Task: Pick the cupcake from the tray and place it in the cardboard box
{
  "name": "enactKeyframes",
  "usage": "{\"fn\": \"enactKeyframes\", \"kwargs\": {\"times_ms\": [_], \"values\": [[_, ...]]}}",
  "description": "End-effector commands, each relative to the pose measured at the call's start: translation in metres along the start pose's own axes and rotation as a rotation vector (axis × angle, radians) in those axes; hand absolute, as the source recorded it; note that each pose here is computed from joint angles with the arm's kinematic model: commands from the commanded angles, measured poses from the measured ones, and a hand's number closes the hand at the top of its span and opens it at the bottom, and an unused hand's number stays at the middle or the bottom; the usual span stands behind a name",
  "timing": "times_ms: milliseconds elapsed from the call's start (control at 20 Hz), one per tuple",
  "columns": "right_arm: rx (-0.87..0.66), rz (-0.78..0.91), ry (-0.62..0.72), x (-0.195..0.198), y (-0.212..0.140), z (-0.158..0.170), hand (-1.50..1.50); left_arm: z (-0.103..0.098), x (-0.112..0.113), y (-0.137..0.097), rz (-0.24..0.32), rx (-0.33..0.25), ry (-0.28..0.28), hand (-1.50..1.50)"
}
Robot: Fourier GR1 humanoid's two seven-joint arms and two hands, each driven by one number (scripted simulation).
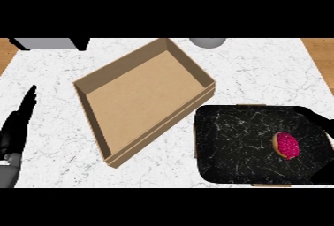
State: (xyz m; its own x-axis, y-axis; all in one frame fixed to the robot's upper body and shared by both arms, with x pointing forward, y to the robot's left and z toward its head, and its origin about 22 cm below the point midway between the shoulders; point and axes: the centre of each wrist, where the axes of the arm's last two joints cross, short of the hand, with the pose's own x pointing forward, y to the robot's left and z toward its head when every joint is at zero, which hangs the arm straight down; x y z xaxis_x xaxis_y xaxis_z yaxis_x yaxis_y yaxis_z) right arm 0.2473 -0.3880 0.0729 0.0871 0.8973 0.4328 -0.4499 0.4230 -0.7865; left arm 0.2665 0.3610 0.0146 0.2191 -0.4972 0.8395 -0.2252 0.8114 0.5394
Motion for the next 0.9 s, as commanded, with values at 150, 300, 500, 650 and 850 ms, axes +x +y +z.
{"fn": "enactKeyframes", "kwargs": {"times_ms": [150, 300, 500, 650, 850], "values": [[0.012, 0.013, 0.003, 0.004, 0.009, -0.009, -1.50, 0.033, -0.003, -0.004, -0.006, -0.004, 0.003, 0.00], [0.023, 0.012, -0.001, 0.023, 0.004, -0.019, -1.50, 0.001, -0.002, -0.006, -0.009, 0.002, 0.005, 0.00], [0.002, -0.025, -0.055, 0.011, 0.005, -0.004, -1.50, 0.026, -0.005, 0.000, 0.009, 0.004, 0.008, 0.00], [0.028, -0.031, -0.101, 0.027, 0.009, -0.009, -1.50, 0.006, -0.004, 0.023, -0.003, -0.006, -0.004, 0.00], [0.005, -0.039, -0.140, 0.042, 0.012, -0.013, -1.50, 0.017, 0.007, 0.003, -0.018, 0.005, -0.011, 0.00]]}}
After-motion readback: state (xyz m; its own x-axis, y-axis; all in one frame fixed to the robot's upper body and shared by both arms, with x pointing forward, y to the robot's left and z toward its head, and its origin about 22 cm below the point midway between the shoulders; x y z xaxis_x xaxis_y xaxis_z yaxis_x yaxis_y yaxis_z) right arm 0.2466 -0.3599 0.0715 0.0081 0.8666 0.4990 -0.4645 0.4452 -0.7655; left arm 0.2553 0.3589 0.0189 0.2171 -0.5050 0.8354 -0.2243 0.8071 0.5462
